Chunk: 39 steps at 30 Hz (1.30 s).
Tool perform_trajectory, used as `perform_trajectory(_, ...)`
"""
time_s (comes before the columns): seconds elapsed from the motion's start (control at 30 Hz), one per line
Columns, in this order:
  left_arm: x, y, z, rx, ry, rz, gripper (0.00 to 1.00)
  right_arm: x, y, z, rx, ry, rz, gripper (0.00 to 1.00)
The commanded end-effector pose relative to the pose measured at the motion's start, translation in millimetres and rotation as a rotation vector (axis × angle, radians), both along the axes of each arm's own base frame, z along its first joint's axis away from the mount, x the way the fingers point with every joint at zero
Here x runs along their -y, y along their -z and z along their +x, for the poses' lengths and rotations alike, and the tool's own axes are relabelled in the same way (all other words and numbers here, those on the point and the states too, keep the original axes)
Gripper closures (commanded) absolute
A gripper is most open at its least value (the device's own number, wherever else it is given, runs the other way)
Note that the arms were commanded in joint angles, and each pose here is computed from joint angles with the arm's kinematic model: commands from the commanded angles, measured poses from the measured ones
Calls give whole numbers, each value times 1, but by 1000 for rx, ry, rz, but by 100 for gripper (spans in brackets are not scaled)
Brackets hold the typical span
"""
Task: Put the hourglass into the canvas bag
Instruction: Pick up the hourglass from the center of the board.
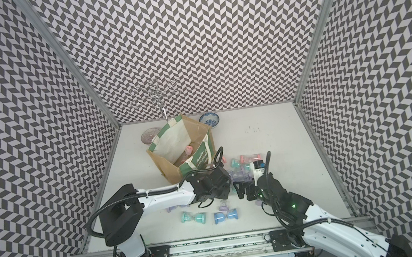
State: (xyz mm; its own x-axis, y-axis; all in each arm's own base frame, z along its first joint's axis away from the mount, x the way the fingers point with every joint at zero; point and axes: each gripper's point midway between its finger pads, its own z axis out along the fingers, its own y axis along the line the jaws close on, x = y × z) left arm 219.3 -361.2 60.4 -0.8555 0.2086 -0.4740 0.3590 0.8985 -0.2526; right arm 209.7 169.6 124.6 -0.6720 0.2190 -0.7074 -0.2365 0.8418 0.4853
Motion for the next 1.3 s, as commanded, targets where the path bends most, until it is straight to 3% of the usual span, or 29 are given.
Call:
perform_trajectory(0.0, -3, -25, 4, 76, -14, -20, 70, -2, -31, 10, 83, 22, 49, 1)
perform_trajectory(0.33, -5, -77, 7, 163, 11, -88, 73, -5, -60, 12, 150, 6, 81, 1)
perform_trajectory(0.7, -7, -166, 13, 326, 73, -169, 74, -20, -93, 9, 221, -73, 153, 1)
perform_trajectory(0.97, -39, -228, 31, 466, -2, -149, 74, -41, -123, 5, 301, -185, 222, 1)
perform_trajectory(1.27, -83, -269, 69, 554, -114, -85, 74, -72, -154, 2, 408, -339, 290, 1)
